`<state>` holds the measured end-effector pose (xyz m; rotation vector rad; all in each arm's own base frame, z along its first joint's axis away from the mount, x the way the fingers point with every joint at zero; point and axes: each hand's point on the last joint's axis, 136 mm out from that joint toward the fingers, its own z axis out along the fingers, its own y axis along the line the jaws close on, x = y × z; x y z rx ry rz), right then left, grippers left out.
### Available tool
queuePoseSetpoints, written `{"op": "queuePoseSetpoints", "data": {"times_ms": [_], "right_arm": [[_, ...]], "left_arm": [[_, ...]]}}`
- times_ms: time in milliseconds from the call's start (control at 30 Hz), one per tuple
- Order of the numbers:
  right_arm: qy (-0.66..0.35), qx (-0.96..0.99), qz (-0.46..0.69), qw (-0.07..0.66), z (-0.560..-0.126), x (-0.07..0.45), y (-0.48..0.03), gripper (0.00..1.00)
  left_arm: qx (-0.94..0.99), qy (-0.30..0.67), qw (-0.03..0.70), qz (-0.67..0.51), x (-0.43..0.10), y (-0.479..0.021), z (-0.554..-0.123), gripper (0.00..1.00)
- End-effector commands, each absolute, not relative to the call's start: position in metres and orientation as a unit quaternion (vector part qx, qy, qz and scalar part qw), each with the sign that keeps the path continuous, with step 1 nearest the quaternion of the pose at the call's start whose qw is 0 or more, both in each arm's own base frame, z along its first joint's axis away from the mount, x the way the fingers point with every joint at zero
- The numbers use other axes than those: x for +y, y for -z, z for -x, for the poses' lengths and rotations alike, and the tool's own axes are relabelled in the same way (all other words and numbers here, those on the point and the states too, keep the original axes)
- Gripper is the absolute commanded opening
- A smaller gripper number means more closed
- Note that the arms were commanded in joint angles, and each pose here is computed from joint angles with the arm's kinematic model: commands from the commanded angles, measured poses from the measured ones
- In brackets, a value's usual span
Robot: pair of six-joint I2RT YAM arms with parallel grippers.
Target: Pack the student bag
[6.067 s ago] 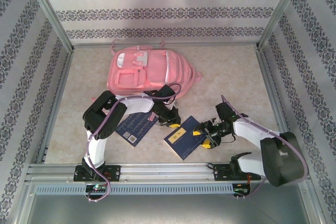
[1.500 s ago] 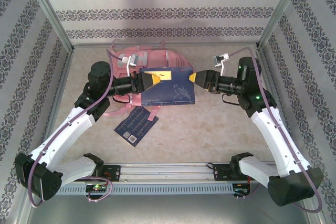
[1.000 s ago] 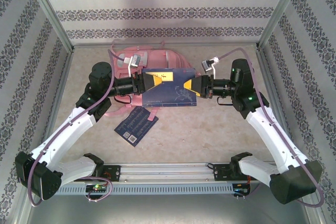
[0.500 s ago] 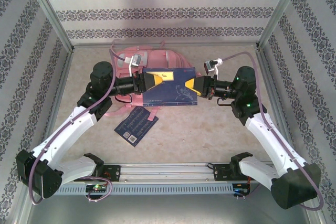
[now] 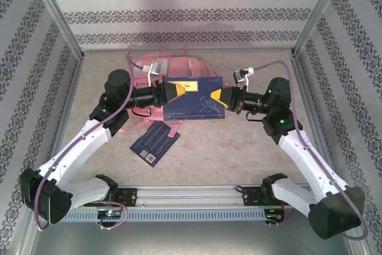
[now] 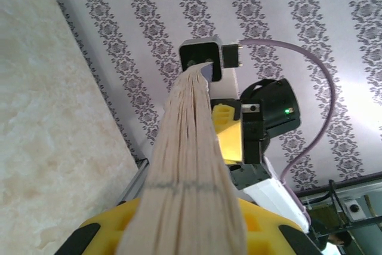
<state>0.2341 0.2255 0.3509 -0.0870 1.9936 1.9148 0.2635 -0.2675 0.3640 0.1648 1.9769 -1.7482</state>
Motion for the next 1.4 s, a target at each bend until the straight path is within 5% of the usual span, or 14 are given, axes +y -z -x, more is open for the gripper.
{"op": "queuePoseSetpoints", "data": {"times_ms": [0, 100, 300, 433, 900, 1100, 1367], "right_arm": [[-0.655, 0.717, 0.005, 0.238, -0.243, 0.209, -0.346, 0.0], [-0.606, 0.738, -0.07, 0.288, -0.256, 0.175, -0.33, 0.0], [-0.391, 0.831, -0.188, 0.347, -0.252, 0.095, -0.286, 0.0], [-0.314, 0.857, -0.228, 0.34, -0.243, 0.071, -0.267, 0.0], [-0.304, 0.852, -0.26, 0.336, -0.21, 0.062, -0.263, 0.0], [-0.311, 0.854, -0.264, 0.322, -0.203, 0.065, -0.252, 0.0], [-0.314, 0.86, -0.261, 0.305, -0.205, 0.069, -0.237, 0.0]], "left_arm": [[0.761, 0.601, 0.239, -0.062, -0.273, -0.348, -0.264, 0.36], [0.817, 0.525, 0.236, -0.026, -0.262, -0.318, -0.281, 0.63], [0.897, 0.38, 0.222, 0.046, -0.242, -0.266, -0.327, 0.7], [0.914, 0.329, 0.232, 0.05, -0.245, -0.251, -0.372, 0.68], [0.932, 0.271, 0.235, 0.057, -0.256, -0.187, -0.512, 0.56], [0.912, 0.341, 0.222, 0.045, -0.284, -0.174, -0.532, 0.51], [0.891, 0.41, 0.194, 0.036, -0.313, -0.163, -0.531, 0.28]]}}
